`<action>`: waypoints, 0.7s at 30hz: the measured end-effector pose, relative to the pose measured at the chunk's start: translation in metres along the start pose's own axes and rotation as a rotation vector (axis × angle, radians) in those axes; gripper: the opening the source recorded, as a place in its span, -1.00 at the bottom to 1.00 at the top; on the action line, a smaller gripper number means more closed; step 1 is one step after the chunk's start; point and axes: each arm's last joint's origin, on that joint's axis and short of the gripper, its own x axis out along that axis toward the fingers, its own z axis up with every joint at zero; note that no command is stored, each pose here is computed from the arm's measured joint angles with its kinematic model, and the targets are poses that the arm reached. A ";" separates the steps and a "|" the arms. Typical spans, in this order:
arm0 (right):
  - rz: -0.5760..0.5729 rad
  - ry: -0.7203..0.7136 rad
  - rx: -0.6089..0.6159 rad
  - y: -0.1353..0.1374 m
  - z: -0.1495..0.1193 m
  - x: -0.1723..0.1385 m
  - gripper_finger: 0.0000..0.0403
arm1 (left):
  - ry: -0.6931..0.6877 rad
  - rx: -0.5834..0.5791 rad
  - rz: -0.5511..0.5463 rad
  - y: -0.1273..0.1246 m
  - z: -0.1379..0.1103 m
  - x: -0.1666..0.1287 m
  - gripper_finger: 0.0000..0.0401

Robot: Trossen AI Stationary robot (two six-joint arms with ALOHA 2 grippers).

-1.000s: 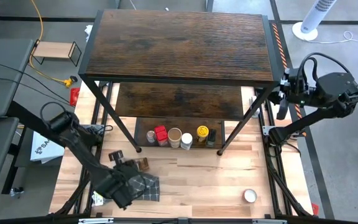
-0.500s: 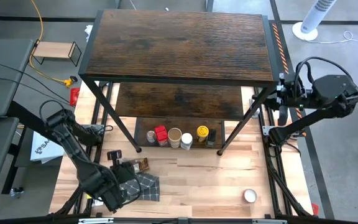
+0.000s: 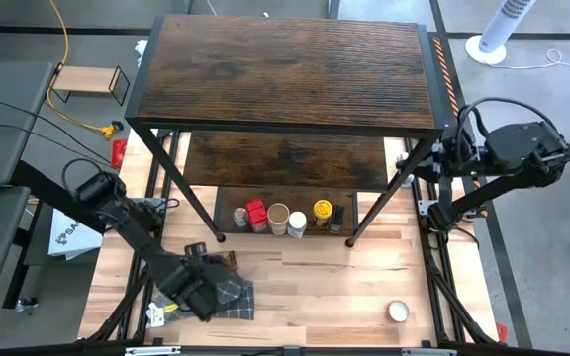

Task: Shelf spices
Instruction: Put the orange seasoning pack on the shelf

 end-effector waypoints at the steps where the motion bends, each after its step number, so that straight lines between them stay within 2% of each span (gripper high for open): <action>1: 0.000 0.006 -0.001 0.000 0.000 0.001 -1.00 | 0.006 0.015 -0.010 0.002 0.003 0.004 0.09; 3: 0.000 0.012 -0.005 0.000 -0.001 0.001 -1.00 | 0.019 0.030 -0.033 0.005 0.007 0.012 0.21; 8: -0.009 0.044 -0.012 0.000 -0.004 0.003 -1.00 | 0.056 0.002 0.006 0.017 0.012 0.023 0.36; 16: -0.019 0.067 -0.021 -0.001 -0.006 0.003 -1.00 | 0.106 -0.012 -0.015 0.018 0.008 0.030 0.38; 21: -0.028 0.088 -0.030 -0.002 -0.008 0.003 -1.00 | 0.115 -0.034 0.011 0.019 0.000 0.036 0.38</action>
